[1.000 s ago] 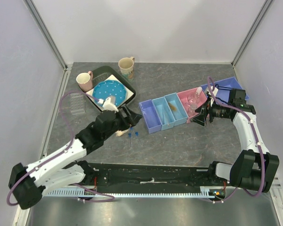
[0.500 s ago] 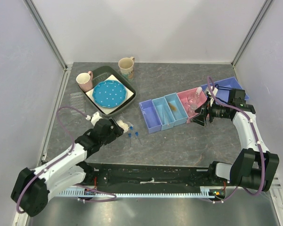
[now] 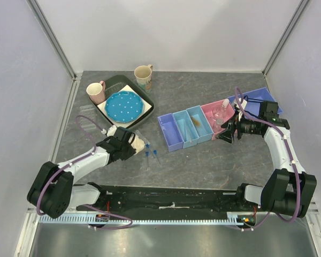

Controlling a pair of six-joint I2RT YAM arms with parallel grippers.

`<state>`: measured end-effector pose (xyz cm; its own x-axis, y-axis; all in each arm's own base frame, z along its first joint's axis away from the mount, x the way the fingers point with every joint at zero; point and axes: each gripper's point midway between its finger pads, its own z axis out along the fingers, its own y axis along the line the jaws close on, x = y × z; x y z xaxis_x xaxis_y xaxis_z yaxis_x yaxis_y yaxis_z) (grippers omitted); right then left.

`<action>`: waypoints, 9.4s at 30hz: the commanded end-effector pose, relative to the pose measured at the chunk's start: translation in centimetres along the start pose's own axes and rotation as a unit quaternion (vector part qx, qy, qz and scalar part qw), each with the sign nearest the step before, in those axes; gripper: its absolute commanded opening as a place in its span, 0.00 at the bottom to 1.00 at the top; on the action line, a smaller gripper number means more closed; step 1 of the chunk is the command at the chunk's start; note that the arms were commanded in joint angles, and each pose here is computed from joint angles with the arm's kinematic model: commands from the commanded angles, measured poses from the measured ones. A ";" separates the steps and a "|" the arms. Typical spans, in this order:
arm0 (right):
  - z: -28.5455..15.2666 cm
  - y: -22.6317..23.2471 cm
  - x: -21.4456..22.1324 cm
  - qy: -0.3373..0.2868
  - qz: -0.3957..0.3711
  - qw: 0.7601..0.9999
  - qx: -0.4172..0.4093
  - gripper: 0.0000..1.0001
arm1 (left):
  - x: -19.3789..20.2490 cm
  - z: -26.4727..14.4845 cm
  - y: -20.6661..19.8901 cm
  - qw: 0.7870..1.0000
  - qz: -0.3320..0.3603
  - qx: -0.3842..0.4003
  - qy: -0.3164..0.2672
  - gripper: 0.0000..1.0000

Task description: Organize the chemistry lab equipment

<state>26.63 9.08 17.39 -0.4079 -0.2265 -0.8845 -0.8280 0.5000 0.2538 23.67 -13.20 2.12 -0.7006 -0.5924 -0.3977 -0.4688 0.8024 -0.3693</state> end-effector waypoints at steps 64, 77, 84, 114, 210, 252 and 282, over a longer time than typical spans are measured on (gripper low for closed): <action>-0.3 -0.3 -1.5 -0.012 -0.040 0.999 0.000 0.79 | 1.5 -5.3 -20.7 0.890 0.437 0.098 0.084 0.02; -0.3 -0.3 -1.3 -0.012 -0.035 0.999 -0.002 0.79 | -2.0 -11.9 -22.0 0.898 0.398 0.185 -0.023 0.67; -0.2 -0.2 -1.4 -0.014 -0.035 0.999 -0.006 0.79 | -10.0 -12.9 -11.9 0.928 0.319 0.164 -0.105 0.81; 0.6 1.2 -1.4 -0.010 -0.041 0.998 -0.037 0.78 | -32.4 2.2 12.4 0.992 0.076 -0.045 -0.089 0.62; 0.9 2.2 -1.7 0.001 -0.068 0.996 -0.049 0.79 | -10.6 -2.1 6.2 0.986 -0.143 0.064 0.051 0.17; 25.1 18.2 5.8 0.284 -0.107 0.952 0.031 0.60 | -11.6 -16.2 1.5 0.961 0.069 0.214 -0.159 0.95; 25.5 11.5 9.4 0.323 -0.047 0.934 0.147 0.22 | -11.5 -16.4 1.4 0.959 0.073 0.221 -0.164 0.93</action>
<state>21.35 34.12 1.76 -0.5327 -0.7292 -0.4295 -0.8094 0.5872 0.0070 21.97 -4.40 18.90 -0.5283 -0.5624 -0.6362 -0.0948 0.7836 -0.6140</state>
